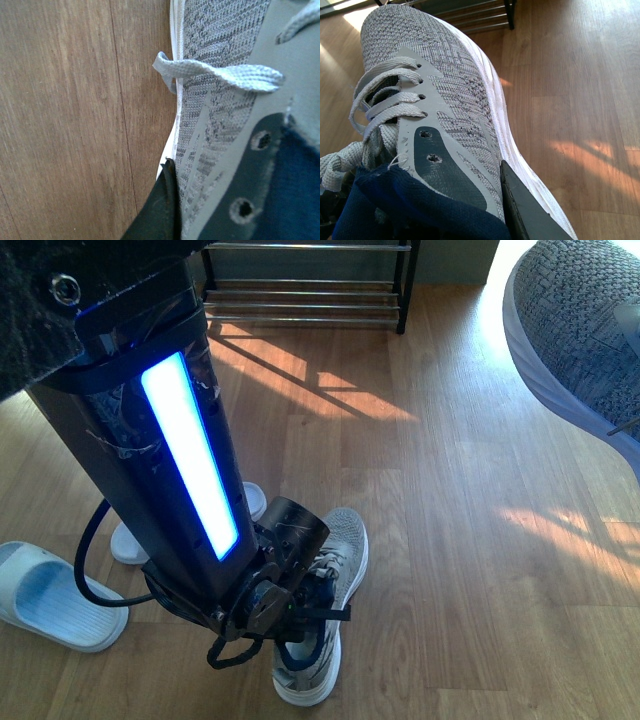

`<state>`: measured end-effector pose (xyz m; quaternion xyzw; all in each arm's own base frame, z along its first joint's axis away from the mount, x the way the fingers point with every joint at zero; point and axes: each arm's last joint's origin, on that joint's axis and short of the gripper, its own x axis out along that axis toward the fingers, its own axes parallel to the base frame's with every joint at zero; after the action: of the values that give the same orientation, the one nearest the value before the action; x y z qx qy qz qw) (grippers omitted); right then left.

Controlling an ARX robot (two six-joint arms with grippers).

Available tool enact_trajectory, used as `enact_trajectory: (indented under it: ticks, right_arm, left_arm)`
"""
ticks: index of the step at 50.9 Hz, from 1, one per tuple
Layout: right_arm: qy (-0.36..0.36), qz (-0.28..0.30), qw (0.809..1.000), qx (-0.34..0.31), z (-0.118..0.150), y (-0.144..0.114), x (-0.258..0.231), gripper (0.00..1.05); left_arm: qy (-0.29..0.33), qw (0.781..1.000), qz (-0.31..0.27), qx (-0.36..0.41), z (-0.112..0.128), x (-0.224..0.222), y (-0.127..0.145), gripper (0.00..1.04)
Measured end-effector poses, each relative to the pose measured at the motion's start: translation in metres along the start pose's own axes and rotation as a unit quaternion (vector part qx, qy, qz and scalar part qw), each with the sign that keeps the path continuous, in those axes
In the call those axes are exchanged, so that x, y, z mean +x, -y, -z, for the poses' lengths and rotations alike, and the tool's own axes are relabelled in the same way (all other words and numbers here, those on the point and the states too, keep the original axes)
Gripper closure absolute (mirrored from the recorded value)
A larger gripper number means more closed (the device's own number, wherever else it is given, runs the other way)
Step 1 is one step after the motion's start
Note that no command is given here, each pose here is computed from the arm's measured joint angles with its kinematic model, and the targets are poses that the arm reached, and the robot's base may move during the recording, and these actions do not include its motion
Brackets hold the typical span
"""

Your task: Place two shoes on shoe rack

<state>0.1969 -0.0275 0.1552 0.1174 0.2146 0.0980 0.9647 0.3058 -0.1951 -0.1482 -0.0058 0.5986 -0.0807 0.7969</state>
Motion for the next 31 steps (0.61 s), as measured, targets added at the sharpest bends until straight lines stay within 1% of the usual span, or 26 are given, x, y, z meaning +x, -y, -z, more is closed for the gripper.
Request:
enact_trajectory:
  ticks: [8,13,17,24,28,31]
  right_arm:
    - [0.000,0.000,1.000,0.000,0.000,0.000,0.000,1.03]
    - [0.000,0.000,1.000,0.000,0.000,0.000,0.000,1.03]
    - [0.000,0.000,1.000,0.000,0.000,0.000,0.000,1.03]
    - [0.000,0.000,1.000,0.000,0.000,0.000,0.000,1.03]
    - [0.000,0.000,1.000,0.000,0.000,0.000,0.000,1.03]
    - [0.000,0.000,1.000,0.000,0.000,0.000,0.000,1.03]
  left_arm:
    - [0.018,0.999,-0.011,-0.030,-0.001,-0.014,-0.012,1.03]
    - [0.058,0.996,-0.019,-0.062,-0.011,-0.039,-0.022,1.03]
    - [0.116,0.989,-0.021,-0.092,-0.028,-0.075,-0.028,1.03]
    - [0.184,0.975,-0.022,-0.123,-0.045,-0.124,-0.033,1.03]
    - [0.228,0.964,-0.036,-0.135,-0.047,-0.163,-0.038,1.03]
    - [0.259,0.955,-0.054,-0.137,-0.040,-0.194,-0.043,1.03]
